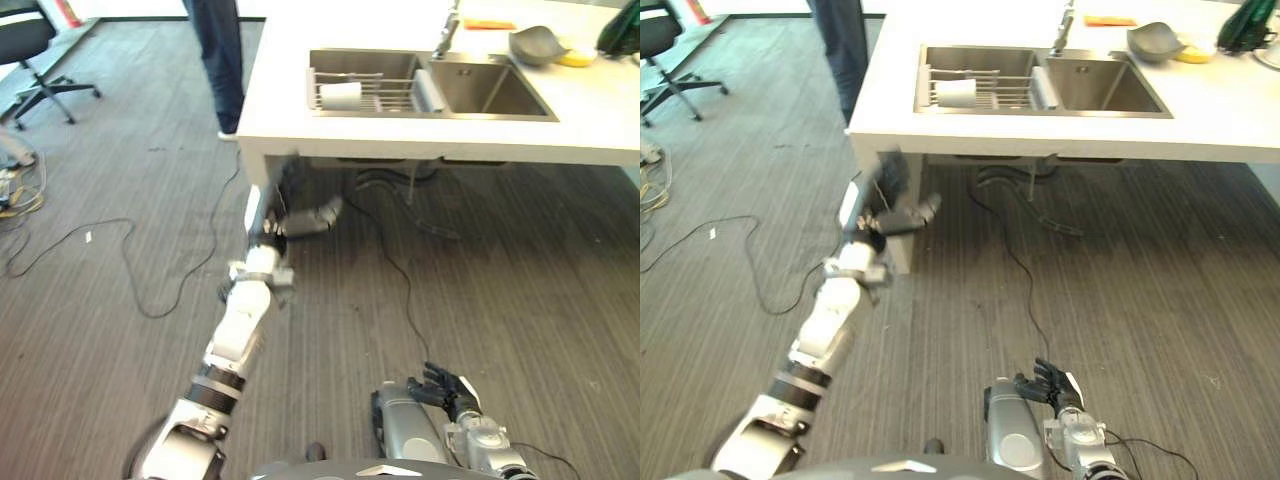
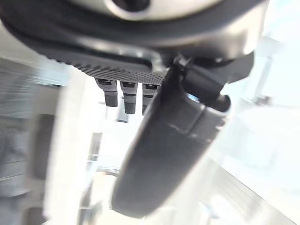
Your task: Place the dishes in the dishwasher.
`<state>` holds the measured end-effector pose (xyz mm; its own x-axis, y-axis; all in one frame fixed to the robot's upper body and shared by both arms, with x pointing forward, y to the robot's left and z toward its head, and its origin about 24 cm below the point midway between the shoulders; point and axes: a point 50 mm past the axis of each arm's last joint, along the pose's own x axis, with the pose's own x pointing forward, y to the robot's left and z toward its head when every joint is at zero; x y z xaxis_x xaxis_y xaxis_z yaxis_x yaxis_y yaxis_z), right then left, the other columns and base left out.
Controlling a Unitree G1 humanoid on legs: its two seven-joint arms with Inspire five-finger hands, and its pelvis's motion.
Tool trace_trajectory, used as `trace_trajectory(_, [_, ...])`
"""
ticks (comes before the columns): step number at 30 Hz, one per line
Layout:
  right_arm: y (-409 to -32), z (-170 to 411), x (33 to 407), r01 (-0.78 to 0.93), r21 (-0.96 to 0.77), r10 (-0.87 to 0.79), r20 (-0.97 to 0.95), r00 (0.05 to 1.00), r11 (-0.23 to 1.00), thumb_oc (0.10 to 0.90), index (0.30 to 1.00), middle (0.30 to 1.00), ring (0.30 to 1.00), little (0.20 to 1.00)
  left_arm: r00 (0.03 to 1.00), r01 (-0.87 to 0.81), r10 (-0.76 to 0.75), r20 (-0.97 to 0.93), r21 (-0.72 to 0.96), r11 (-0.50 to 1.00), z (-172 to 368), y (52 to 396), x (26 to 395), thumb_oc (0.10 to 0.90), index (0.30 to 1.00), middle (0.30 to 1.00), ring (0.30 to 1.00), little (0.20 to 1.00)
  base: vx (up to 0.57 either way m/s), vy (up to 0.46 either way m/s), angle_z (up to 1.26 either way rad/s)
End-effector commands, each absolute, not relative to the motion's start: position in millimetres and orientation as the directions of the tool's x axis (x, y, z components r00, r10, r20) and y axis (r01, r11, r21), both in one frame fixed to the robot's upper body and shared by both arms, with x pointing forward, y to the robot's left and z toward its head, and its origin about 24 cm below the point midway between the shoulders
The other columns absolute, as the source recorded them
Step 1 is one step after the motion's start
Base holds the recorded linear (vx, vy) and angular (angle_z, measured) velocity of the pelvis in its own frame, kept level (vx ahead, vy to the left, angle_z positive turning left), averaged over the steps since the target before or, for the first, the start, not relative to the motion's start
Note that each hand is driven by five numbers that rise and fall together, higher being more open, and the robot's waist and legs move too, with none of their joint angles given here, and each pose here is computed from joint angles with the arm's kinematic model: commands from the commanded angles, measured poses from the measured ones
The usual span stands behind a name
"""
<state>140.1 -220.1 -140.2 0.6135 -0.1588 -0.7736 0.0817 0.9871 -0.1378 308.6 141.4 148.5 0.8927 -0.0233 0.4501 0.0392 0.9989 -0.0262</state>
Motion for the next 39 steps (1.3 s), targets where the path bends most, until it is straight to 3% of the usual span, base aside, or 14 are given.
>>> trace_trajectory(1, [-230, -165, 63, 0.058, -0.197, -0.204, -0.914, 0.352, 0.979, 0.800, 0.900, 0.900, 0.900, 0.900, 0.847, -0.161, 0.072, 0.526, 0.127, 0.979, 157, 168, 314, 0.800, 0.900, 0.900, 0.900, 0.900, 0.41, -0.154, 0.05])
trace_trajectory(3, [-229, -167, 55, 0.039, -0.196, -0.198, -0.925, 0.323, 0.980, 0.800, 0.900, 0.900, 0.900, 0.900, 0.820, -0.181, 0.077, 0.566, 0.129, 0.975, 167, 167, 313, 0.800, 0.900, 0.900, 0.900, 0.900, 0.28, -0.136, 0.39])
trace_trajectory(4, [-227, -170, 36, 0.016, -0.193, -0.190, -0.947, 0.259, 0.981, 0.800, 0.900, 0.900, 0.900, 0.900, 0.783, -0.190, 0.059, 0.619, 0.148, 0.970, 178, 163, 309, 0.800, 0.900, 0.900, 0.900, 0.900, 0.18, -0.119, 0.56])
trace_trajectory(9, [-234, -171, 14, 0.005, -0.211, -0.208, -0.959, 0.190, 0.978, 0.800, 0.900, 0.900, 0.900, 0.900, 0.743, -0.238, 0.071, 0.665, 0.163, 0.957, 184, 166, 301, 0.800, 0.900, 0.900, 0.900, 0.900, 0.24, -0.238, 0.54])
trace_trajectory(13, [-244, -167, 28, 0.033, -0.224, -0.225, -0.944, 0.240, 0.974, 0.800, 0.900, 0.900, 0.900, 0.900, 0.732, -0.281, 0.068, 0.677, 0.210, 0.936, 187, 176, 298, 0.800, 0.900, 0.900, 0.900, 0.900, 0.17, -0.215, -0.08])
trace_trajectory(15, [-253, -161, 51, 0.095, -0.229, -0.248, -0.915, 0.317, 0.969, 0.800, 0.900, 0.900, 0.900, 0.900, 0.713, -0.324, 0.060, 0.699, 0.253, 0.912, 192, 184, 295, 0.800, 0.900, 0.900, 0.900, 0.900, 0.08, -0.276, -0.27])
trace_trajectory(18, [-262, -153, 83, 0.043, -0.255, -0.250, -0.878, 0.408, 0.966, 0.800, 0.900, 0.900, 0.900, 0.900, 0.717, -0.335, 0.052, 0.695, 0.278, 0.900, 192, 184, 295, 0.800, 0.900, 0.900, 0.900, 0.900, 0.10, -0.156, -0.18])
trace_trajectory(28, [-257, -158, 61, 0.115, -0.222, -0.249, -0.904, 0.347, 0.968, 0.800, 0.900, 0.900, 0.900, 0.900, 0.733, -0.272, -0.146, 0.665, 0.482, 0.833, 188, 165, 292, 0.800, 0.900, 0.900, 0.900, 0.900, 0.14, 0.042, -0.11])
trace_trajectory(39, [-246, -164, 43, 0.023, -0.193, -0.191, -0.938, 0.290, 0.981, 0.800, 0.900, 0.900, 0.900, 0.900, 0.721, -0.184, -0.387, 0.575, 0.697, 0.693, 192, 139, 296, 0.800, 0.900, 0.900, 0.900, 0.900, 0.01, 0.023, 0.02])
